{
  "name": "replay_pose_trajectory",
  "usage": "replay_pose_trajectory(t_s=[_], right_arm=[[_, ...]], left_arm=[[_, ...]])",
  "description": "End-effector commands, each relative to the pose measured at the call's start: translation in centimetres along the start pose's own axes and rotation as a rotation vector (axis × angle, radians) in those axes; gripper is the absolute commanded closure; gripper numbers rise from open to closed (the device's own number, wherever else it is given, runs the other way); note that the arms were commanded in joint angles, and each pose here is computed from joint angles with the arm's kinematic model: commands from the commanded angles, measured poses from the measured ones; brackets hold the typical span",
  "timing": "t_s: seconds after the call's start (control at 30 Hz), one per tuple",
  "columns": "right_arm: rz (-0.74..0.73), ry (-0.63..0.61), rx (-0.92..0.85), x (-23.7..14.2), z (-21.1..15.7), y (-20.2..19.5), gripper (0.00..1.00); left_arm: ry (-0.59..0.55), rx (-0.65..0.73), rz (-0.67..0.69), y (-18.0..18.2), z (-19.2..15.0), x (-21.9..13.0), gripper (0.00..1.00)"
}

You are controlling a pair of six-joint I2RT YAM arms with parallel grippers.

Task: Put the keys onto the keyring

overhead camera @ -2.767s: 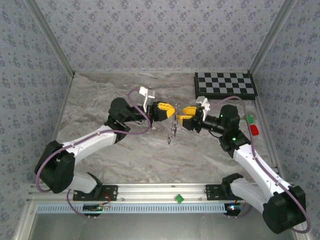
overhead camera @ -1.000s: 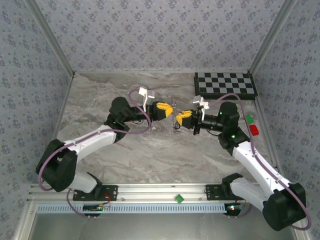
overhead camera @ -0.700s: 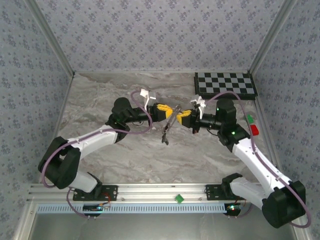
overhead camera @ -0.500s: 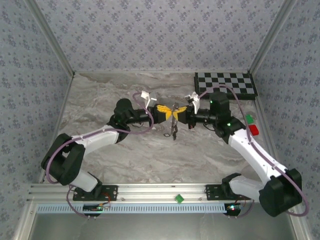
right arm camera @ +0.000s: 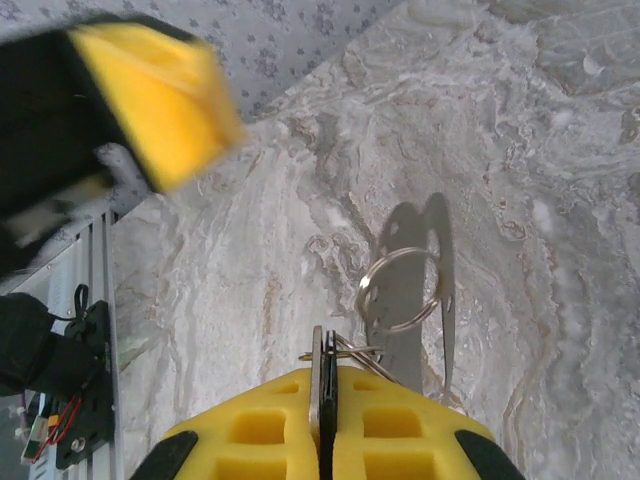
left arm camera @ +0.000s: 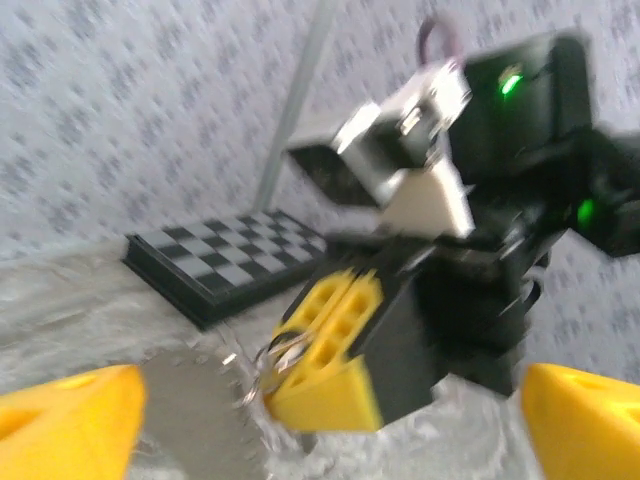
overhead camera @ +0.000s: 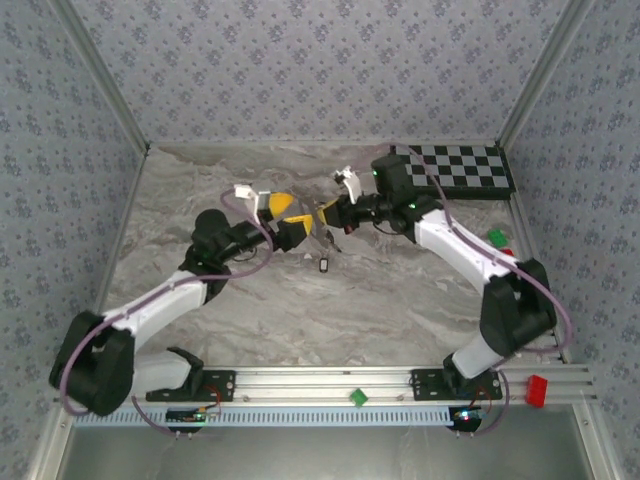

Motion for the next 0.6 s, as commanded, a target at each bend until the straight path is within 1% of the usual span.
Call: replay_pose_trajectory(t_s=[0.0,0.07,0.2,0.37,0.5,0.57], right_arm=[[0.031,-0.002,-0.002,2.2,1.7,-0.5,1.0],[0.033,0.022,0.031,3.9,1.7,-1.5,1.0],[0.022,0.013,0.136,5.3,1.7,-4.2,1.0],[0.009,0.023,0.256,5.4,-0.3,-7.6,1.0],[-0.035,0.041,0.317,4.5,-2.4,-9.5,1.0],[-0.057,0.07,0.361,4.0,-3.8,-10.5,1.0]], left_arm=[[-0.08,0.053,0.19,1.6,1.8,-2.0,0.0],[-0.101,0.061,0.221,1.7,2.2,-2.9,0.0],[-0.104,0.061,0.239,1.8,2.1,-3.4,0.0],[-0.097,0.052,0.24,2.2,1.9,-3.1,0.0],[-0.087,0.036,0.239,2.6,1.4,-2.6,0.0],[-0.079,0.029,0.238,2.8,1.2,-2.3,0.0]])
Point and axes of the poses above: each hand's point on the last joint's axis, 136 mm out from that joint toward the fingers, its own x axis out along the fingers, its own y axis along the line the jaws close on, z = x × y, the point moved 3 cm from there along -x, back along the fingers, and after that the axes turned 1 degree about x, right-handed, at the moved point
